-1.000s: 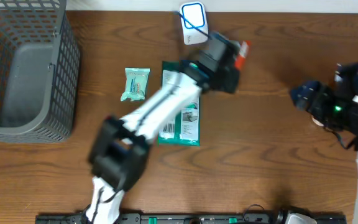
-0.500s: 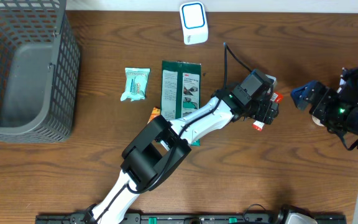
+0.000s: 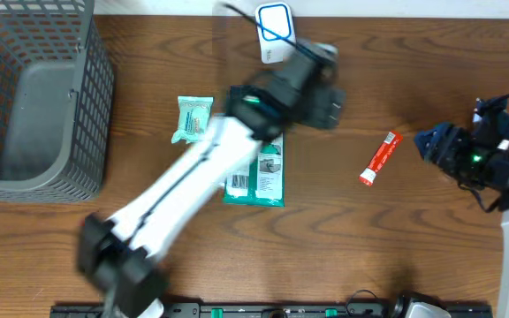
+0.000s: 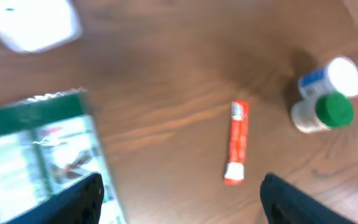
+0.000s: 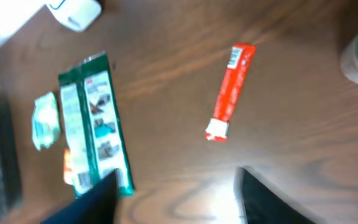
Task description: Scan the item barcode
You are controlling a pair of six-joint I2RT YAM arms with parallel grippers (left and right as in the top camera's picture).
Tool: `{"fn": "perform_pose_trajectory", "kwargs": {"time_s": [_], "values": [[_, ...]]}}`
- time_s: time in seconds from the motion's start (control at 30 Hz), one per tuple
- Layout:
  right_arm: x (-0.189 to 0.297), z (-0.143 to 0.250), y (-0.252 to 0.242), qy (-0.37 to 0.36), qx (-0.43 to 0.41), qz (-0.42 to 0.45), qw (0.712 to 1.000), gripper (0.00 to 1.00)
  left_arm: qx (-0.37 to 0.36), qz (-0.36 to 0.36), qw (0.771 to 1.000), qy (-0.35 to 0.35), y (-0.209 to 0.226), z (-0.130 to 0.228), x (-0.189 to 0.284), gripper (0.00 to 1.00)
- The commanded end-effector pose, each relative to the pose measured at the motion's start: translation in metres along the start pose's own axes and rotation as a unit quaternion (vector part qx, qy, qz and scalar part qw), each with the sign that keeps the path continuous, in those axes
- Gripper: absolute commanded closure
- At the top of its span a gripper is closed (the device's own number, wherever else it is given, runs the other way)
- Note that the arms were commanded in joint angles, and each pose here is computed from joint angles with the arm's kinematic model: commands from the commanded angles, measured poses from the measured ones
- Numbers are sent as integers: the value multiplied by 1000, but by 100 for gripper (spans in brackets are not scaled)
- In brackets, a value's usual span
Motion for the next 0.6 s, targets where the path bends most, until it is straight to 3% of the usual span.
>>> {"fn": "perform_pose_trajectory", "kwargs": {"time_s": [0.0,0.07,0.1,0.17,0.2,0.3,0.57], "values": [[-35,15,1,32,2,-13,999,74,22,-56,998,8,42,-8,25,36],[-57,22,4,35,16,-24,999,97,50,-87,995,27,69,-7,33,57],[-70,27,6,36,30,-31,998,99,65,-103,992,39,84,-6,36,71],[-94,37,12,36,57,-47,997,99,89,-128,986,57,106,-3,40,87],[-107,43,16,36,69,-56,995,99,102,-140,983,66,118,-1,42,90],[-141,59,22,34,108,-60,992,99,116,-161,977,83,143,5,44,92],[-201,71,9,30,129,41,990,99,103,-181,970,122,176,29,29,88]]}}
Point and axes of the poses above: each gripper's point midway between its finger pads, its own x axis back along the fingers, its own y axis along the line the jaws close on, z = x × y, the point moved 8 cm from there along x, back along the fingers, and after that the axes turned 6 degrees about x, right-handed, at the moved point
